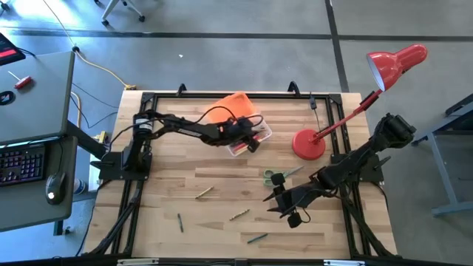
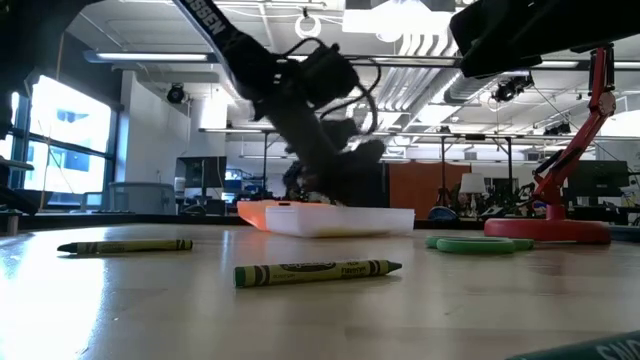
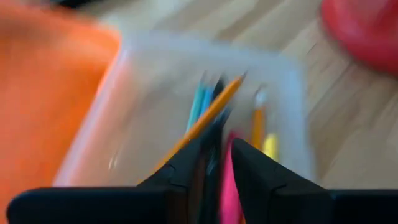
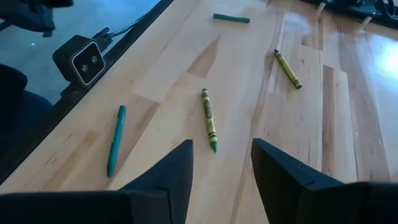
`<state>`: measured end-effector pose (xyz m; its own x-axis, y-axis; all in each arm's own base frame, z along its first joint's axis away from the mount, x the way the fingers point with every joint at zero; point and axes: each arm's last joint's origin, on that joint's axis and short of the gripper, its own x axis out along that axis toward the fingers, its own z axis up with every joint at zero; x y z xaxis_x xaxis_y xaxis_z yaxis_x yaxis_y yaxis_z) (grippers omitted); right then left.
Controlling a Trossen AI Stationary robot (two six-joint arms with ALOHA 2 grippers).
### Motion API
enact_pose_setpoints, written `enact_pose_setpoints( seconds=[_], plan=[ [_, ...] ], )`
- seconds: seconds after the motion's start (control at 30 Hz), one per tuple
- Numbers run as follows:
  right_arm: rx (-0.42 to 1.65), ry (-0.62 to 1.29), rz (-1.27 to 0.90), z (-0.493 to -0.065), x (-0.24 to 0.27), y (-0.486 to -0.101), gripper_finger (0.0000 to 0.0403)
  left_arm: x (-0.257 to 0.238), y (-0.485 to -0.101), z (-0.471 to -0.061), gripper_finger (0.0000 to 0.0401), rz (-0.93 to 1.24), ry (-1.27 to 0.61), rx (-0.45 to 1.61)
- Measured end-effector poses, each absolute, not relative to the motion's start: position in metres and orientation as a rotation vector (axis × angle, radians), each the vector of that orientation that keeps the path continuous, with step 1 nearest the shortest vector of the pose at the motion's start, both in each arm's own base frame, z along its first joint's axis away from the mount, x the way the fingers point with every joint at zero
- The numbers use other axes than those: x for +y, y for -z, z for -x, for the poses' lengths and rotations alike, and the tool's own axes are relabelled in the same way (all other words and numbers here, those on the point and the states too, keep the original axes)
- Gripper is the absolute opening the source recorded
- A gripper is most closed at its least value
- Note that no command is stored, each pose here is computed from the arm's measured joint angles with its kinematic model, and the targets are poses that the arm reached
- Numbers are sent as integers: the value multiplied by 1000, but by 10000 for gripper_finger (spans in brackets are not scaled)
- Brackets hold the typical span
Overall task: Pick & place school supplies into a supply box
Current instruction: Put the green crayon into the orange supply box
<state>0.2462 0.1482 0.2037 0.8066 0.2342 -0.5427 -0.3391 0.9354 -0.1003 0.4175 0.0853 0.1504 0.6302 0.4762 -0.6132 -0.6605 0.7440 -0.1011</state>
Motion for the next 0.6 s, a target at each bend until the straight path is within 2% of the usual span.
enact_pose_setpoints(
  seconds=[0.23,0.47,0.6],
  plan=[
    [562,-307,189,-246,148,-203,142,88,-175,-431,141,208,-625,594],
    [564,-309,189,-246,148,-203,142,92,-174,-427,163,174,-689,636],
    [564,-309,189,-246,148,-203,142,100,-165,-424,182,237,-723,665]
  ],
)
